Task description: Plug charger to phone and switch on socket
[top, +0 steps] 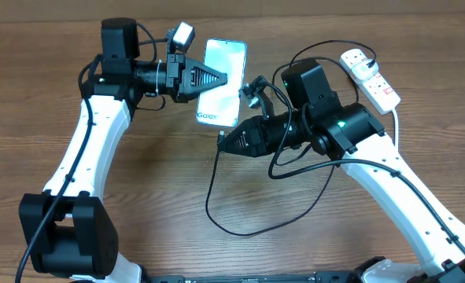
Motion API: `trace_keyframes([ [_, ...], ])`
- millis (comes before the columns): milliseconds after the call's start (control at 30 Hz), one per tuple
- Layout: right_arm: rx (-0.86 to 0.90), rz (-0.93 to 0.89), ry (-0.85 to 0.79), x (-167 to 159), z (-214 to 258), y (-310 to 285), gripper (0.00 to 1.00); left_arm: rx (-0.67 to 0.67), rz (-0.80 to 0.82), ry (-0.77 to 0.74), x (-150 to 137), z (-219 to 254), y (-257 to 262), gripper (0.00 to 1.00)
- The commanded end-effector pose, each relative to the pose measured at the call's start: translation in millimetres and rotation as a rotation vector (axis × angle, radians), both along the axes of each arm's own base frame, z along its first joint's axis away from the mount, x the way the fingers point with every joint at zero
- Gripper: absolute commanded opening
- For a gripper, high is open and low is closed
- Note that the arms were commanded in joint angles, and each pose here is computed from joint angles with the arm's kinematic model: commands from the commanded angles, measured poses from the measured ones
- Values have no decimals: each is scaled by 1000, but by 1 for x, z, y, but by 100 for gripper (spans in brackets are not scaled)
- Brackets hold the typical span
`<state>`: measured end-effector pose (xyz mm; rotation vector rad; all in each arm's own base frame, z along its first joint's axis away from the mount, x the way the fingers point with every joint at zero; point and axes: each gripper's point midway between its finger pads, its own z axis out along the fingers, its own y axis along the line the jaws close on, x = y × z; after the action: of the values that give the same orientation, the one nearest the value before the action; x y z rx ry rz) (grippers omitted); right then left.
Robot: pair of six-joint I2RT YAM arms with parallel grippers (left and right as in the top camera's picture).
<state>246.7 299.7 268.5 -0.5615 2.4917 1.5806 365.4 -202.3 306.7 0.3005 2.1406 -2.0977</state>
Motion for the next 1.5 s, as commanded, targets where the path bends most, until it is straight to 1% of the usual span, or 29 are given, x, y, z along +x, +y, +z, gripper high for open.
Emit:
trace_keyframes([
  [0,45,54,18,-8,4,7,4,-32,-37,-14,-7,12,3,4],
  [267,58,-33,12,18,7,-10,4,-31,-13,-13,-2,12,11,4],
  [433,60,-41,24,19,8,-9,4,-8,20,20,4,8,11,4],
  [700,83,-44,25,21,14,-6,4,3,36,25,6,6,11,4],
  [800,81,-45,26,21,14,-6,4,37,89,12,16,1,11,4],
  [933,56,-64,33,22,9,-8,4,103,220,-18,41,-7,18,4],
  [1033,-64,-164,36,34,-13,-19,4,158,333,-12,60,-15,31,4],
  [1133,-278,-364,73,53,-49,-46,4,207,414,33,70,-27,44,4],
  [1267,-552,-636,116,75,-93,-89,4,275,448,69,69,-45,51,4],
  [1300,-601,-678,128,77,-102,-95,4,288,449,73,68,-49,52,4],
  [1367,-663,-716,156,80,-119,-99,4,306,440,69,65,-54,52,4],
  [1467,-725,-706,200,80,-151,-87,4,317,431,70,62,-57,52,4],
])
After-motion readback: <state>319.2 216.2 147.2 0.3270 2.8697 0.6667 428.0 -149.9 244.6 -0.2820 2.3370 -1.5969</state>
